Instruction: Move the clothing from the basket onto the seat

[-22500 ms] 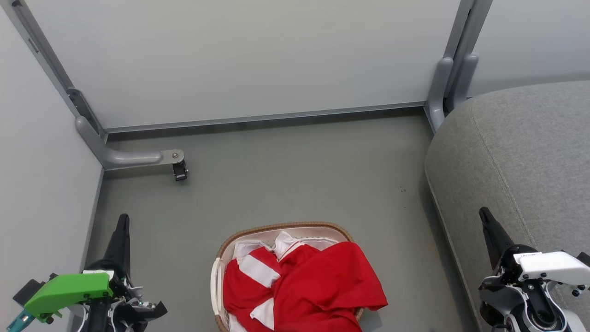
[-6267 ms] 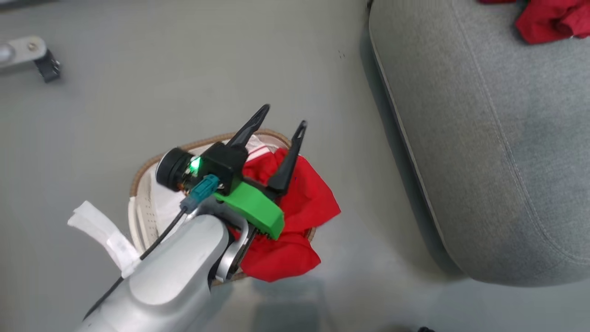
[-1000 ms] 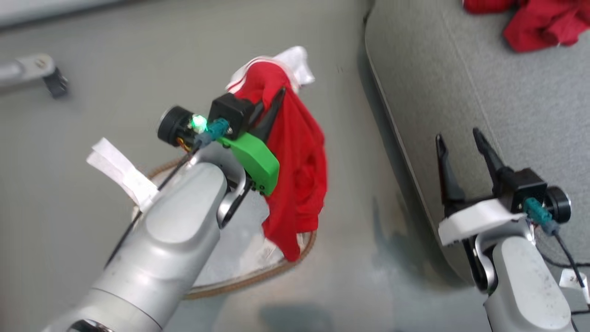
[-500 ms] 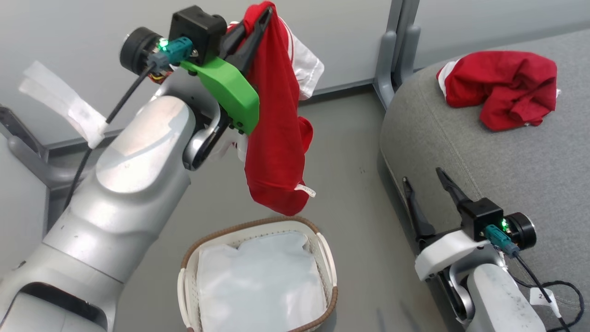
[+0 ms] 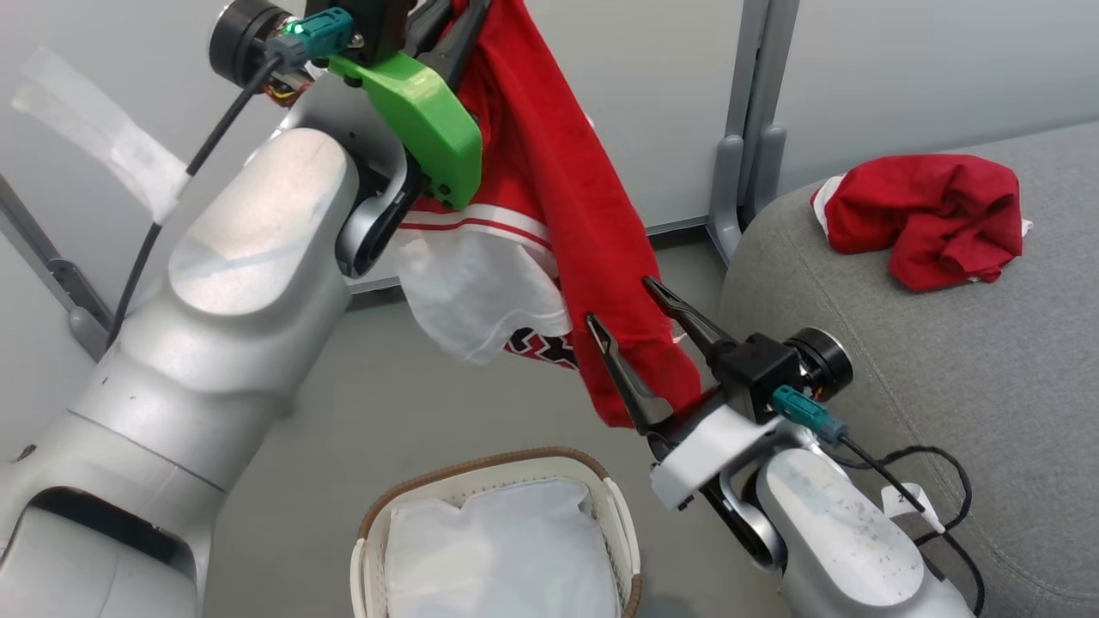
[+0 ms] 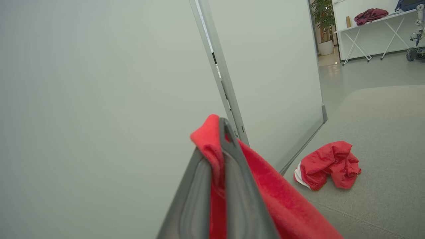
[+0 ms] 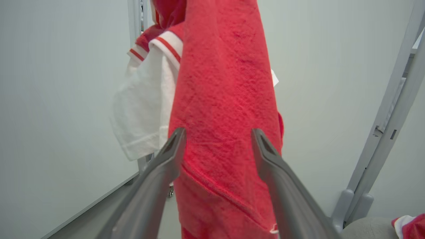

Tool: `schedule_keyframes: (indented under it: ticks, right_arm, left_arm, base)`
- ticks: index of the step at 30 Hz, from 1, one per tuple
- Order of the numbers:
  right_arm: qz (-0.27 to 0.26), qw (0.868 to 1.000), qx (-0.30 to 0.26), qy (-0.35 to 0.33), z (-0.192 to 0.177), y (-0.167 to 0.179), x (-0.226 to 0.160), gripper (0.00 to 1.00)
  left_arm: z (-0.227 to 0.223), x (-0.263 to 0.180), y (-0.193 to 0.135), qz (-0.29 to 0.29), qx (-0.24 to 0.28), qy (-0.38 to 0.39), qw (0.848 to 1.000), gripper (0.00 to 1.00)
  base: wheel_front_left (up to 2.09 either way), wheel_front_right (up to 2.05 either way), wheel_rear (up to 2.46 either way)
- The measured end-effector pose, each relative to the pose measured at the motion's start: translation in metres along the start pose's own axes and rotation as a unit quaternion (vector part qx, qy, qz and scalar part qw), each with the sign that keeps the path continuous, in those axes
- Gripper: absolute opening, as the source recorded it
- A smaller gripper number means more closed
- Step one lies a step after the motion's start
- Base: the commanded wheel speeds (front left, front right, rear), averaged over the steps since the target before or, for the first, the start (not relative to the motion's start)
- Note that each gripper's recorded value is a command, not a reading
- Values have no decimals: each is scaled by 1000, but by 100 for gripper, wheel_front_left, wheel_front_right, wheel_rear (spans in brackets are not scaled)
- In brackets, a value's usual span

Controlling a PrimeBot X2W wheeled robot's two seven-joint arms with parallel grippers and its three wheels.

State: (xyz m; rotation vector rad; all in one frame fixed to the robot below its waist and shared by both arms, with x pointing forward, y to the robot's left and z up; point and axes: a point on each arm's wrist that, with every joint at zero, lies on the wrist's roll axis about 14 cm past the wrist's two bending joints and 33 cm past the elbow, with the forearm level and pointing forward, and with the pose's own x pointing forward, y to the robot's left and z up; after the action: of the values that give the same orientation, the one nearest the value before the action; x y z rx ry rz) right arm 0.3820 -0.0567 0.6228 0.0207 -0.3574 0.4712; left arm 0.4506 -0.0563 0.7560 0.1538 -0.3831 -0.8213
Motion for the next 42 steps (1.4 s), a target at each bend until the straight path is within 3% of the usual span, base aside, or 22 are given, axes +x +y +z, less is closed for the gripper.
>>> schedule_keyframes:
  ticks: [10,19,29,42]
  right_arm:
    - [27,999,-36,10,3,0,33,100]
    - [29,998,-40,48,-16,-5,42,100]
    - [100,990,-33,98,-42,34,53,100]
    - [148,984,-38,91,-26,59,78,100]
  left_arm:
    - [15,-3,-21,-25,-5,-15,1000,0]
    - [19,-7,-24,-32,-3,-22,999,0]
    - [19,-12,-33,-41,-8,-24,999,0]
    - [24,-19,-35,-40,-15,-29,999,0]
  base:
    - [0,0,0]
    - [0,0,0]
    - [0,0,0]
    - [0,0,0]
